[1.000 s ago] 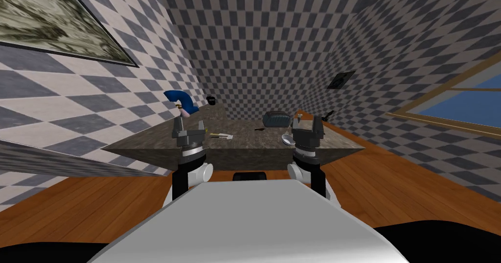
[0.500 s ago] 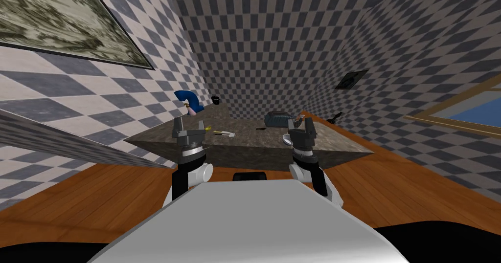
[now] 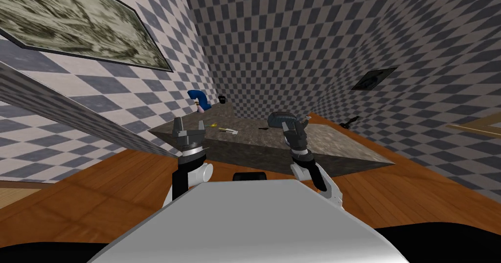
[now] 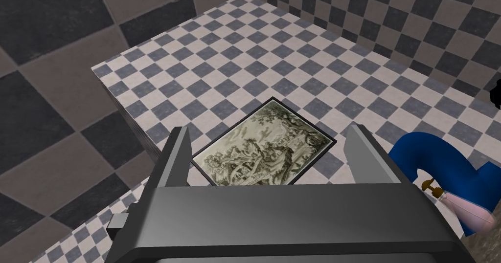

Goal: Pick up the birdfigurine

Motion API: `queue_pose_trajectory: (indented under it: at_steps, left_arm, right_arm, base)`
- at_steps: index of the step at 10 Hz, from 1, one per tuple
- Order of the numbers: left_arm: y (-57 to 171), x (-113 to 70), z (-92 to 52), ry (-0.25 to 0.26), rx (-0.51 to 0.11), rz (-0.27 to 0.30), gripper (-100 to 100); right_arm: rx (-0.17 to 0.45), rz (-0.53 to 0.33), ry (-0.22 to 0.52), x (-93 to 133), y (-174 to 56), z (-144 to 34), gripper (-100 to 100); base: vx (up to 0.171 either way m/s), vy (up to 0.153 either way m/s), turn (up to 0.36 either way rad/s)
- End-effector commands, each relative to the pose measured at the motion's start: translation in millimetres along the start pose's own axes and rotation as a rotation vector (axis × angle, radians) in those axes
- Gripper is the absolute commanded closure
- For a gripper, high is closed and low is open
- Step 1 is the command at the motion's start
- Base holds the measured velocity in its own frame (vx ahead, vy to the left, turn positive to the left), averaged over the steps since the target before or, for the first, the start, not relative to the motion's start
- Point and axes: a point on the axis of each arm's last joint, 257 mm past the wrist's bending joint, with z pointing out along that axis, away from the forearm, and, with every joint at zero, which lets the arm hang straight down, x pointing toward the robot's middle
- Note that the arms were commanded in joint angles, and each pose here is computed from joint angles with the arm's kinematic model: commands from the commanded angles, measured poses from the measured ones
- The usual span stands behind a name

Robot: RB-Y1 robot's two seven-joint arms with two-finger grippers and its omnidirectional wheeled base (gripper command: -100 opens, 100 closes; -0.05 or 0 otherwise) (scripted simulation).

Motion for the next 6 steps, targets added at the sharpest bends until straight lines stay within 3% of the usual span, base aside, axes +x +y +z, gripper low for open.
queue_pose_trajectory:
  at_steps: [1,6]
  left_arm:
    - [0,0.0,0.0,0.0,0.0,0.0,0]
    - [0,0.0,0.0,0.0,0.0,0.0,0]
  right_arm:
    - [0.021,0.001,0.06,10,-11,-4.4,-100]
    - [0.076,-0.013,0.197,26,-36,-18.0,-100]
  base:
    - [-0.03,-0.03,0.19]
    - [-0.022,-0.028,0.159]
